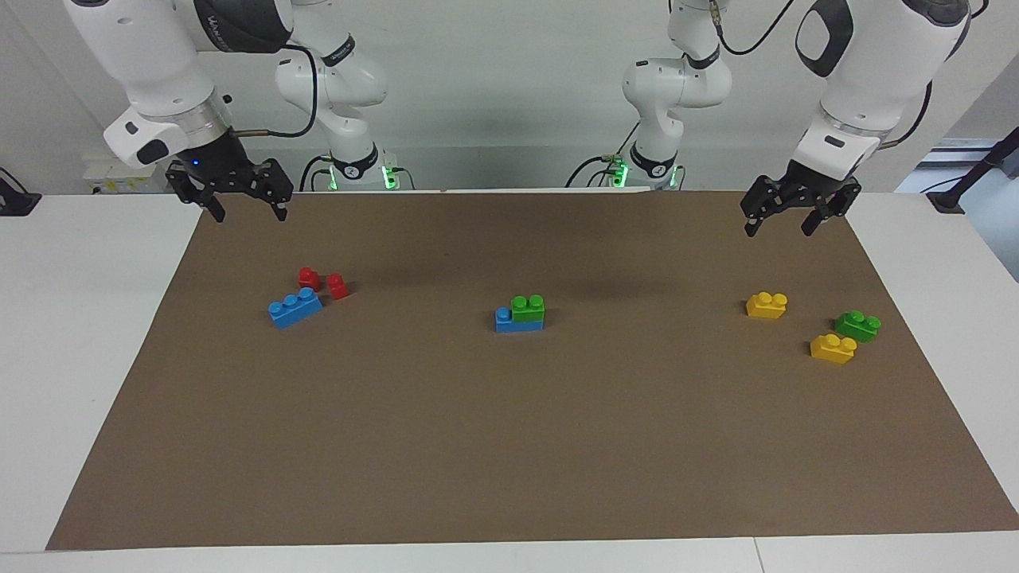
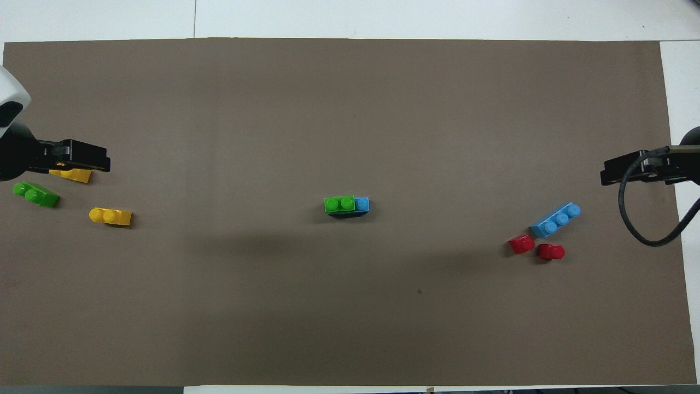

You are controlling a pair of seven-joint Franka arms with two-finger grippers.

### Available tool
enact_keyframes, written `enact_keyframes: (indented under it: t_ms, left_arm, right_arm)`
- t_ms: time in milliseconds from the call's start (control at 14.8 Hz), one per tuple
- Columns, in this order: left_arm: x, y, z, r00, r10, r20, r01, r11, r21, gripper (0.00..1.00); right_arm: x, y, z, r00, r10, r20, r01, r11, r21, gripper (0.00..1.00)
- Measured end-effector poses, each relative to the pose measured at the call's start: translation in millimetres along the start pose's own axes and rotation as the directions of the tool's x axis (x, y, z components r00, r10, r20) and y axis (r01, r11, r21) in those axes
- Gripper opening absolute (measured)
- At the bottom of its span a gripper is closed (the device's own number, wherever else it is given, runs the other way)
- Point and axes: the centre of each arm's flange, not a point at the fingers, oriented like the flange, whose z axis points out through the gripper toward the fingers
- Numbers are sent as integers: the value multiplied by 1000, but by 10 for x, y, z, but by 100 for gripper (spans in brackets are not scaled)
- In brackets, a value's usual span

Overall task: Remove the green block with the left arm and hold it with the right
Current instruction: 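Move both grippers toward the joined green and blue bricks at center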

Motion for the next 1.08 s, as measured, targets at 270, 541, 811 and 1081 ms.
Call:
enact_keyframes:
  t_ms: [270, 541, 811, 1081]
  left_arm:
    - [1, 1, -1, 1000, 0, -1, 0, 1000, 0, 100]
    - [3, 8, -2, 1000, 1, -3, -1, 1000, 0, 100]
    - [4, 33, -3, 999, -34, -4, 34, 999, -3, 100]
    - [-47, 313, 97, 956, -294, 19, 294, 956, -3, 100]
  right_arm:
    - [1, -19, 0, 1000, 27, -1, -27, 1000, 0, 100]
    - [7, -419, 82, 936, 352, 11, -352, 936, 19, 100]
    - [47, -1105, 402, 649, 754, 107, -761, 642, 92, 100]
    - [171, -1579, 992, 255, 915, 312, -965, 260, 25, 100]
